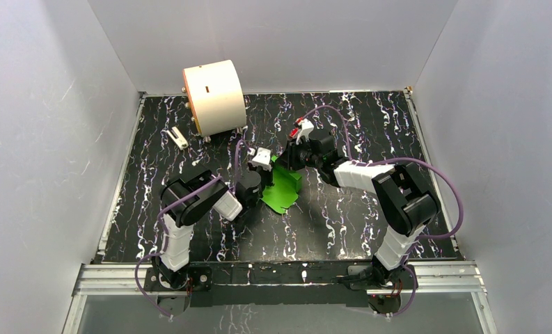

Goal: Fold the paper box

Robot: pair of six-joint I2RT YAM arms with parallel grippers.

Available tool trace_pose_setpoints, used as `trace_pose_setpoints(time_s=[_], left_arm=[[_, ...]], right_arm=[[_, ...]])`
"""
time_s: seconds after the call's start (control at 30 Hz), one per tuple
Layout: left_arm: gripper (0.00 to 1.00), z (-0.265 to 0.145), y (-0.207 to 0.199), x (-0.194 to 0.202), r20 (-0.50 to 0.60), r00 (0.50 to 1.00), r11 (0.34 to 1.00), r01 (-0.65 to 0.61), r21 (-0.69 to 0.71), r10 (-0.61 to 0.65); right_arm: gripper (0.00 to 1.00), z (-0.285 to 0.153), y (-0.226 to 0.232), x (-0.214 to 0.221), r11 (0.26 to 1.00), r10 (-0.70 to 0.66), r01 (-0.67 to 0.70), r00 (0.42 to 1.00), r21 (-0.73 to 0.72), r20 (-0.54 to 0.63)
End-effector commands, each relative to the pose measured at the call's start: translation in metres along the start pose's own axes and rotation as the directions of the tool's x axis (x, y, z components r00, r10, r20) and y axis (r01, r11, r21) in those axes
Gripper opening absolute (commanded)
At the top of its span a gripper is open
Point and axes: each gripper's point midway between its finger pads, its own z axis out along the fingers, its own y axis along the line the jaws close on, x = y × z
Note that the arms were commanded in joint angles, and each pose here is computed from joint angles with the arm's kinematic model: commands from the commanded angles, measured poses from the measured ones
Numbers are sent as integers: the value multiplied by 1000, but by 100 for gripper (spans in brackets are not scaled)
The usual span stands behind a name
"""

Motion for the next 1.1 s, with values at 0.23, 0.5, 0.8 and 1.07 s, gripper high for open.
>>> trace_pose_setpoints(time_s=[0.23,0.5,0.8,1.07], left_arm=[[6,1,27,-28,94,995,960,-6,-281,34],[7,1,-2,4,17,1000,996,8,-90,-7],[19,2,6,7,21,987,979,163,-126,-162],[24,-7,-3,3,-10,984,982,181,50,-180]], right_arm=[[34,-6,9,20,999,33,-34,996,-6,-83],[35,-1,8,26,1000,24,-25,996,-6,-90],[35,-1,1,32,998,-26,32,994,55,-110],[35,-5,-1,28,997,-48,53,995,64,-86]])
